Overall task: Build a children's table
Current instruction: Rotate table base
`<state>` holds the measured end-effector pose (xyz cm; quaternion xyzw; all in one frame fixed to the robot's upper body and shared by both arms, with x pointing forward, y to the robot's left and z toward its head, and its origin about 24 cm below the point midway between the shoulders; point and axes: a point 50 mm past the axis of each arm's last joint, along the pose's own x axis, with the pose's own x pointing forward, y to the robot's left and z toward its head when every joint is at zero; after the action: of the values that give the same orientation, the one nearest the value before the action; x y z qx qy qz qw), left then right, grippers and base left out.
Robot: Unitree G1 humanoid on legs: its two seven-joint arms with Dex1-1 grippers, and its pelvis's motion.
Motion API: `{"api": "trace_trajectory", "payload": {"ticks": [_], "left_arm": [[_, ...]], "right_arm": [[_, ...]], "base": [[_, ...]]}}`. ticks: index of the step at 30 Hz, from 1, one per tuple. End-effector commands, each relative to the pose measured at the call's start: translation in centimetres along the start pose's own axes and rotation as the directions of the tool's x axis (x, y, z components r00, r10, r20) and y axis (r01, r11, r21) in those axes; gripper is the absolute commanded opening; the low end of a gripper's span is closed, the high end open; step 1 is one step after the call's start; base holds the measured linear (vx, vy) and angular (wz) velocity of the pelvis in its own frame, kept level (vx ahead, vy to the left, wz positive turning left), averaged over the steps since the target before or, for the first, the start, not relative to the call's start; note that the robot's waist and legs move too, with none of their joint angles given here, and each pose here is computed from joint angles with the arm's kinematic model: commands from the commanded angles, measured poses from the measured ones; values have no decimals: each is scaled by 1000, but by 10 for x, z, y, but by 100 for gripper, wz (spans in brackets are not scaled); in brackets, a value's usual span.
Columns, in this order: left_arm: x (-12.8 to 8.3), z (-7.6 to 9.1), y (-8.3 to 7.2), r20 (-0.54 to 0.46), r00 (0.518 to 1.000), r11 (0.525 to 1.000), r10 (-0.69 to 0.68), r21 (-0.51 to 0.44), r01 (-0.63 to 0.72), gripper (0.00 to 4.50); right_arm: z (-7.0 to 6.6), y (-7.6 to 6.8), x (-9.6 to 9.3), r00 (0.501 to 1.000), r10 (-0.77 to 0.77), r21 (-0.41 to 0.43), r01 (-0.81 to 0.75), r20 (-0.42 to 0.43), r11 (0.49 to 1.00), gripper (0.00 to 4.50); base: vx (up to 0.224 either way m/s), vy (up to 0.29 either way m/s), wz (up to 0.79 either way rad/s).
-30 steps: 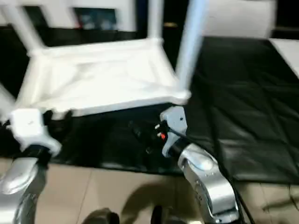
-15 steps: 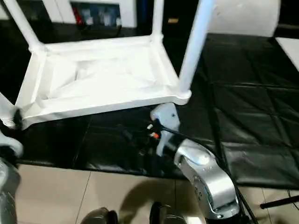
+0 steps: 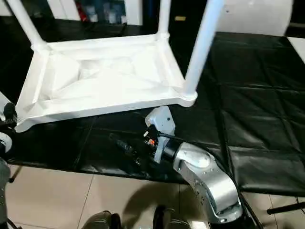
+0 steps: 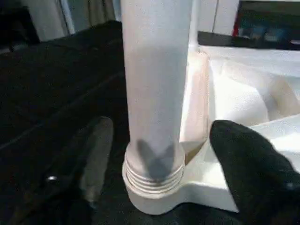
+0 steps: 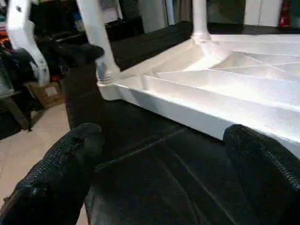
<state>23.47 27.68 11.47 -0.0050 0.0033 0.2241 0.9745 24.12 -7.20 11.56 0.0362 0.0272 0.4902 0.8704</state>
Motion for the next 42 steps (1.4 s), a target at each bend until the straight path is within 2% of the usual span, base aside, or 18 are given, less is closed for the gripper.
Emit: {"api": "trace_trajectory", "payload": {"ticks": [1,5,11,12,14,16,17,18,21,24,25,27,29,32,37,39,42], "left_arm": [[1,-2,7,-2,1000,1000,-12,7,12,369],[-3,-7,17,-4,998,998,-62,-5,62,369],[-21,-10,14,23,990,990,-138,-32,139,369],[-44,-14,0,14,977,975,-213,-53,213,369],[-60,-16,-16,3,955,953,-298,-65,297,369],[-71,-16,-32,-3,923,921,-385,-55,385,369],[-71,-16,-32,-3,923,921,-385,-55,385,369],[-76,-14,-44,6,896,896,-443,-32,443,369],[-77,-10,-60,37,863,863,-504,-14,505,369],[-65,-7,-66,48,868,869,-494,-1,494,369],[-60,-4,-68,44,878,879,-476,-20,477,369],[-57,-4,-68,34,887,886,-461,-25,462,369],[-56,-4,-72,13,880,880,-474,-10,474,369],[-60,-3,-76,30,872,872,-489,-21,490,369],[-63,-9,-79,2,857,857,-516,-22,516,369],[-63,-10,-79,-1,852,852,-524,-17,524,369],[-60,-10,-77,-2,866,866,-500,-17,500,369]], "right_arm": [[3,3,3,1000,28,0,-28,9,1000,450],[2,9,8,992,121,15,-121,-22,993,450],[0,8,7,994,106,10,-106,-23,994,450],[-5,6,4,998,41,37,-40,-45,999,450],[-9,3,0,998,-10,58,13,-56,998,450],[-13,0,-4,996,-60,65,64,-64,996,450],[-13,0,-4,996,-60,65,64,-64,996,450],[-17,-3,-6,992,-103,70,107,-67,992,450],[-21,-7,-8,984,-166,88,171,-69,981,450],[-23,-9,-7,974,-219,71,223,-65,972,450],[-23,-12,-8,955,-291,89,295,-55,951,450],[-24,-16,-10,936,-346,102,350,-60,931,450],[-26,-19,-13,915,-395,79,401,-85,913,450],[-28,-21,-19,889,-441,71,451,-124,890,450],[-27,-22,-27,868,-487,63,494,-93,867,450],[-29,-23,-29,849,-518,72,526,-108,847,450],[-29,-24,-29,841,-529,92,539,-113,837,450]], "base": [[0,0,0],[0,0,0],[0,0,0],[0,0,0],[0,0,0],[0,0,0],[0,0,0],[0,0,0],[0,0,0],[-22,-18,31],[-31,11,33],[0,0,0],[-6,101,-3],[3,96,-1],[-2,16,1],[0,0,0],[0,0,0]]}}
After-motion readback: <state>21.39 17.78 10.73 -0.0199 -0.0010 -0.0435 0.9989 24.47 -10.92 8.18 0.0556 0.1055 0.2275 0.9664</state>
